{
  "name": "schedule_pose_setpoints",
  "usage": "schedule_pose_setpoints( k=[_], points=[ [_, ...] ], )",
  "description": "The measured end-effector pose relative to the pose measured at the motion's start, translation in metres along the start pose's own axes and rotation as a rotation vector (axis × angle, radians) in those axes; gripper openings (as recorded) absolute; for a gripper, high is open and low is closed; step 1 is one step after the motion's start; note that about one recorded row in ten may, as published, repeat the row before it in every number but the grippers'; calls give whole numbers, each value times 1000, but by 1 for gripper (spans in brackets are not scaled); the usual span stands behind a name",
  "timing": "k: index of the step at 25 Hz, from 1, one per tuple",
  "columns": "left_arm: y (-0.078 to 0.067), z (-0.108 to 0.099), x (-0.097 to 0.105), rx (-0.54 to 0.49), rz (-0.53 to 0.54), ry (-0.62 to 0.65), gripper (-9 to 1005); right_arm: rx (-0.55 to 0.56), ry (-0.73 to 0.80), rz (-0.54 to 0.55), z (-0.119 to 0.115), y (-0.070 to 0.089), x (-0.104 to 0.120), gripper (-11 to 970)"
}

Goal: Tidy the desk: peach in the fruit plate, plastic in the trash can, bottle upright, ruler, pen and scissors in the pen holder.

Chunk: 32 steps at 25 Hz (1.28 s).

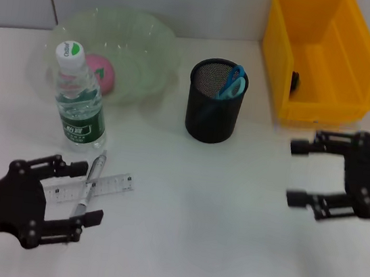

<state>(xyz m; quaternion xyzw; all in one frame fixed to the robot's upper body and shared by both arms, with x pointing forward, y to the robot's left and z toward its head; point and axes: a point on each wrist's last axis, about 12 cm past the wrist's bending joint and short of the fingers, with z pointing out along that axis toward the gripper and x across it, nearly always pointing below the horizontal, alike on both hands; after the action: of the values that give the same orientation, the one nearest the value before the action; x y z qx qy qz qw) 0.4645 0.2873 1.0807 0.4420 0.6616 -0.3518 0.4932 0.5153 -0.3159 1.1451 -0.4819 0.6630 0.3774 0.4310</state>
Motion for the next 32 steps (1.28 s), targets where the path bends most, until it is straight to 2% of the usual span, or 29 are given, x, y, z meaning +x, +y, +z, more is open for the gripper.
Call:
schedule_pose_setpoints(
  k=[1,2,6,7,8,10,11,15,16,17,21,26,32],
  points=[
    [8,1,-7,4,47,53,727,-17,11,8,-5,4,2,833],
    [8,1,-7,4,47,53,727,-17,11,8,-5,4,2,833],
    [29,8,-29,39,114,161,726,-50,71,74,-15,13,14,833],
    [29,8,-29,39,114,161,726,-50,71,74,-15,13,14,833],
    [41,16,-40,56,160,226,726,-46,91,104,-18,14,19,833],
    [44,19,-43,61,175,243,726,-44,91,112,-18,15,20,833],
    [51,28,-51,80,196,285,725,-46,93,134,-19,16,23,833],
    [51,28,-51,80,196,285,725,-58,102,192,-19,18,23,833],
    [57,35,-56,98,205,326,725,-57,106,226,-19,17,22,833],
    [69,60,-72,160,251,407,724,-57,106,226,-19,17,22,833],
    [73,81,-82,215,280,474,724,-32,107,241,-19,12,20,833],
    [75,100,-84,253,280,525,723,-21,152,247,-16,7,22,832],
    [80,109,-82,230,284,565,722,-26,175,254,-12,7,25,832]
  ],
)
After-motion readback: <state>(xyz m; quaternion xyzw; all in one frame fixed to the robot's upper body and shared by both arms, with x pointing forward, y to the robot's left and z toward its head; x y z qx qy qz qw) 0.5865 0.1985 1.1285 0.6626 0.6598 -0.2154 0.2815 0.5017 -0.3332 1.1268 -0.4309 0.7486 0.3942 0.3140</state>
